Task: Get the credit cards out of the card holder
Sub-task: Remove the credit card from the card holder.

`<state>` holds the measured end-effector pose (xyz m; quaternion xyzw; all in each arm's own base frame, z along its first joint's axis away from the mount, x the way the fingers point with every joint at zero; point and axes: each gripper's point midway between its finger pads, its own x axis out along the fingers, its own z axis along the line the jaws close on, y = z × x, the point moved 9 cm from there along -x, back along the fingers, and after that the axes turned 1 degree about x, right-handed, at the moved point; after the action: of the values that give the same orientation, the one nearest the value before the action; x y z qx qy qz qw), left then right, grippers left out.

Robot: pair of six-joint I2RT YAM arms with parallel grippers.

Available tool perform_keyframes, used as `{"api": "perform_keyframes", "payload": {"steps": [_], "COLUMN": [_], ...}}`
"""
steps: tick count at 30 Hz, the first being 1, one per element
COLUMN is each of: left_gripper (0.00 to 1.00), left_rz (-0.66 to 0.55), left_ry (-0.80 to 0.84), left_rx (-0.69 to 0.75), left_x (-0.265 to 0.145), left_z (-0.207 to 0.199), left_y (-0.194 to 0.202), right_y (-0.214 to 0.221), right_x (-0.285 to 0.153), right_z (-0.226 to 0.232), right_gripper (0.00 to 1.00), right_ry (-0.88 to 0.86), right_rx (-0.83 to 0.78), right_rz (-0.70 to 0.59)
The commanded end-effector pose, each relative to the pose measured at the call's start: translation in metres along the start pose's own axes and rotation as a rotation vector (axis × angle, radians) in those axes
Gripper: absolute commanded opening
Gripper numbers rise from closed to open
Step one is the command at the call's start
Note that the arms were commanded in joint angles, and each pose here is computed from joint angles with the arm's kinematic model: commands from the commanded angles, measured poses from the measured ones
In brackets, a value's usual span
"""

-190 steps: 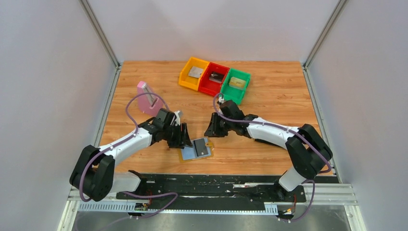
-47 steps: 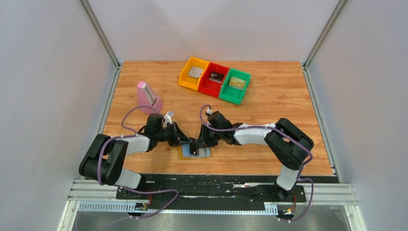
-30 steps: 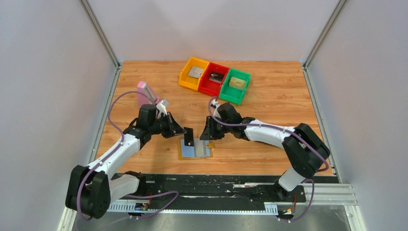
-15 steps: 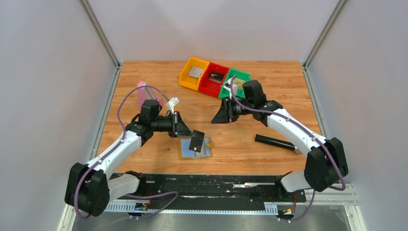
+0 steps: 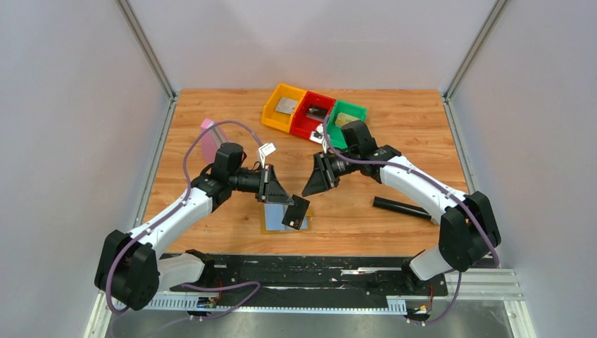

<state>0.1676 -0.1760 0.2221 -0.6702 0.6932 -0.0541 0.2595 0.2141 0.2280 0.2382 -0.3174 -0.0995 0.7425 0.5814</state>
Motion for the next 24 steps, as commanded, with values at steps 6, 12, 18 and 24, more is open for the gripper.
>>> {"api": "perform_keyframes", "payload": {"steps": [6,12,18,24], "left_gripper": [0.00,0.00,0.00,0.00], "left_rz": [0.004,0.008,0.009,0.008], "left_ry": [0.067,0.081,0.087,0.089], "left_rx": [0.084,0.088,0.088,0.088], "left_x": [-0.001,-0.001,-0.002,-0.002], "left_z": [-0.013,-0.015,-0.015,-0.015], "left_y": [-0.009,-0.009,-0.008,-0.008], "right_y": [-0.009,-0.006,-0.002,0.002], "right_x": [0.010,0.017,0.017,0.017], "right_z": [0.012,0.012,0.017,0.016], "right_gripper": [0.28,0.25,0.22,0.02], "right_ry": [-0.076,-0.103,-0.167,-0.175], "right_rx": [-0.089,-0.092,-0.114,-0.116], "right_rz": [0.036,0.071,0.094,0.100]}}
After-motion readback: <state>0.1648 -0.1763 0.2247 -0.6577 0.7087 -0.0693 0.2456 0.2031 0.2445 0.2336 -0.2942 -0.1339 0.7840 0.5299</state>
